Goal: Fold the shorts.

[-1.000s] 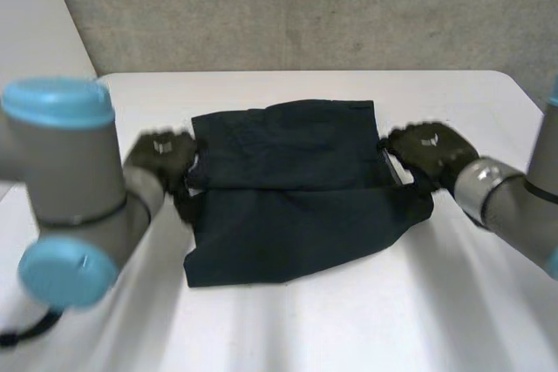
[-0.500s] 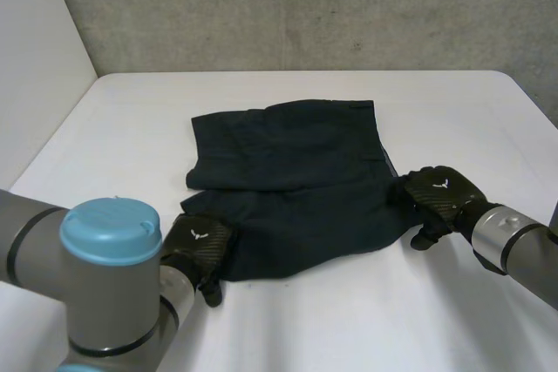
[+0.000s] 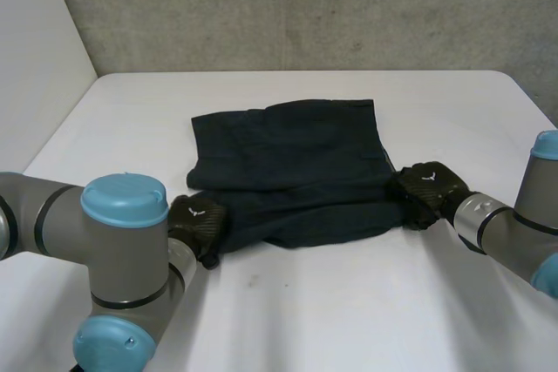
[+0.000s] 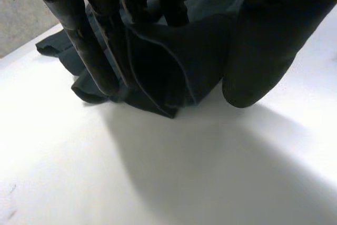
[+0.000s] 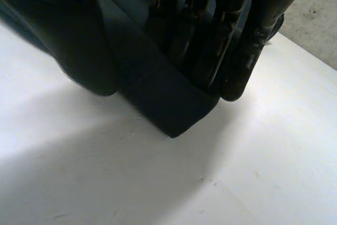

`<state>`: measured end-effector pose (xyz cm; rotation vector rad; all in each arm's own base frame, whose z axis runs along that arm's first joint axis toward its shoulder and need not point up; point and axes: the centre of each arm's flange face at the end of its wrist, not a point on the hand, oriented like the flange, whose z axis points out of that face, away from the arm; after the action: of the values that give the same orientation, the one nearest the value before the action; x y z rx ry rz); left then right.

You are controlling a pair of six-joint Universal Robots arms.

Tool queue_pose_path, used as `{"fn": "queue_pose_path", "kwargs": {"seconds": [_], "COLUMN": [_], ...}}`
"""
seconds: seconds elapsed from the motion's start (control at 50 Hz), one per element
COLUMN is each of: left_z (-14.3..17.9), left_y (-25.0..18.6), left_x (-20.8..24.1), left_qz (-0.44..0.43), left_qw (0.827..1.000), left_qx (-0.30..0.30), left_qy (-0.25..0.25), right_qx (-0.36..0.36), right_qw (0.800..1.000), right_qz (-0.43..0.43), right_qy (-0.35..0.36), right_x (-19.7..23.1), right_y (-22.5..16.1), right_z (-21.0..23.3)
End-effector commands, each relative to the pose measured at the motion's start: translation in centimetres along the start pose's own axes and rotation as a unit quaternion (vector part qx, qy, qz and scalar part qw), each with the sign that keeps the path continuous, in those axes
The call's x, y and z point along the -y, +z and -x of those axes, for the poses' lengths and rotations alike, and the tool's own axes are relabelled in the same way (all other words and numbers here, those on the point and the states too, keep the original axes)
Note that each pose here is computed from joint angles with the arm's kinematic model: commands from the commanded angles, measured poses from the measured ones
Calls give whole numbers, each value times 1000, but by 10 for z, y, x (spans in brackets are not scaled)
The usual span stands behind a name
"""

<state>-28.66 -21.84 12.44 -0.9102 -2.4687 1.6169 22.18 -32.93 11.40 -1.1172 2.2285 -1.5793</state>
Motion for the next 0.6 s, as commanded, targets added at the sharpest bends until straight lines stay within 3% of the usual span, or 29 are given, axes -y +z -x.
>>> {"fn": "queue_pose_path", "kwargs": {"seconds": [0.02,0.22,0.42,0.6], "left_z": [2,13,37,50], "left_y": [4,-24,-90,-123], "left_x": [9,41,58,68], "left_qz": [-15,-53,-40,-34], "left_qw": [1000,998,999,998], "left_qx": [4,13,22,30], "left_qy": [-3,-2,-3,50], "right_qx": [-12,-21,13,22], "right_qw": [1000,998,1000,999], "right_qz": [-21,-56,18,34], "right_qy": [-8,-32,-13,-19], "right_x": [13,53,77,103], "right_y": [0,-35,-91,-126], "right_z": [-2,5,15,18]}}
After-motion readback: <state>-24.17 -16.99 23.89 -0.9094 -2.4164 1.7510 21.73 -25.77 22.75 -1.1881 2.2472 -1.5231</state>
